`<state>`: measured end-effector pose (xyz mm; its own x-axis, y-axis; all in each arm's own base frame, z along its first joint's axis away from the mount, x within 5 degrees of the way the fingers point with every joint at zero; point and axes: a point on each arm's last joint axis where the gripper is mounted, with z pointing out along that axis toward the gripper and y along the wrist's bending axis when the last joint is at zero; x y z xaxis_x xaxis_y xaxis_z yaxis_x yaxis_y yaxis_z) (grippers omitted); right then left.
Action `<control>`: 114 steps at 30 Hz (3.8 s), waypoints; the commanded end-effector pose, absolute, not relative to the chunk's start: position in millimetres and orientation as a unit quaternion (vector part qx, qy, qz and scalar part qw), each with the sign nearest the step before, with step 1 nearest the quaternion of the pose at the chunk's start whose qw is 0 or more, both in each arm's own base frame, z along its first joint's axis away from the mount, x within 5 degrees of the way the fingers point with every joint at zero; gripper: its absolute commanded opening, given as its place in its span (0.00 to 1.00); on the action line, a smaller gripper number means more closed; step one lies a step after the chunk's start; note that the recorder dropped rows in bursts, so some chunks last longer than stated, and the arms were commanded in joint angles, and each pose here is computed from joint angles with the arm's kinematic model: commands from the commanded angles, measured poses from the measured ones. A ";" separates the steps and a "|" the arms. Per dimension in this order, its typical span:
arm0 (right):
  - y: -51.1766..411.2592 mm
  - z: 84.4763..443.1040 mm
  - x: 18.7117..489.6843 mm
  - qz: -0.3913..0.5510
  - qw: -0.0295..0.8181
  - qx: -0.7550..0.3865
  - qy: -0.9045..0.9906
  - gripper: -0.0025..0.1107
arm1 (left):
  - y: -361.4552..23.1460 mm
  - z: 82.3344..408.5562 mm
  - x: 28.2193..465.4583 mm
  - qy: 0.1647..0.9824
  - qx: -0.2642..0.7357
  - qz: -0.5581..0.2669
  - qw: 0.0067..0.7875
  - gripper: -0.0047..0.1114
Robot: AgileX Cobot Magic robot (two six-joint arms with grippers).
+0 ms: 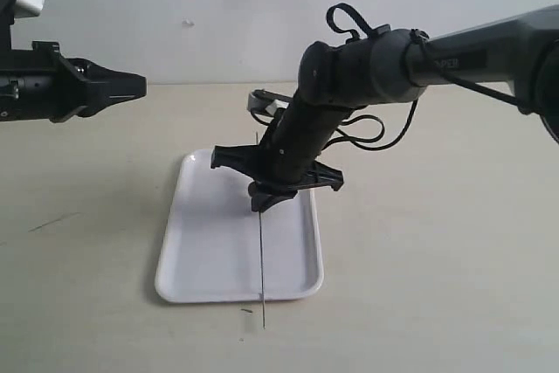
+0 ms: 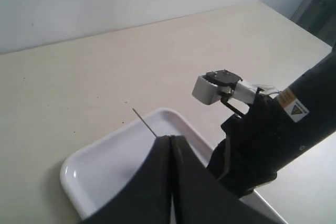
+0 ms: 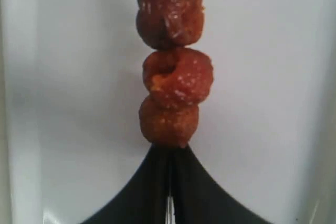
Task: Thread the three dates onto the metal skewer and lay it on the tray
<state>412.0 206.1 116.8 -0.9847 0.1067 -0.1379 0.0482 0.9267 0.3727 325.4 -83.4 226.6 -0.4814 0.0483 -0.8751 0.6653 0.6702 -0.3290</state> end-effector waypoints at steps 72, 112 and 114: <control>91.4 278.7 209.6 0.142 0.616 -0.139 0.763 0.02 | -4.1 253.3 68.9 0.686 0.008 -0.034 0.726 0.04; 8.5 242.4 62.7 0.045 0.682 -0.053 0.728 0.02 | -2.8 216.6 55.5 0.672 -0.001 -0.040 0.739 0.04; 3.2 240.1 62.1 0.027 0.675 -0.011 0.737 0.02 | -2.8 216.6 55.5 0.672 -0.001 -0.040 0.739 0.04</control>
<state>63.2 7.7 244.4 -0.0559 -0.0094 -0.9984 -0.1234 0.9924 -0.0024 56.0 -3.4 217.2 0.0905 -0.0479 -0.9947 0.0622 0.9972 -0.0424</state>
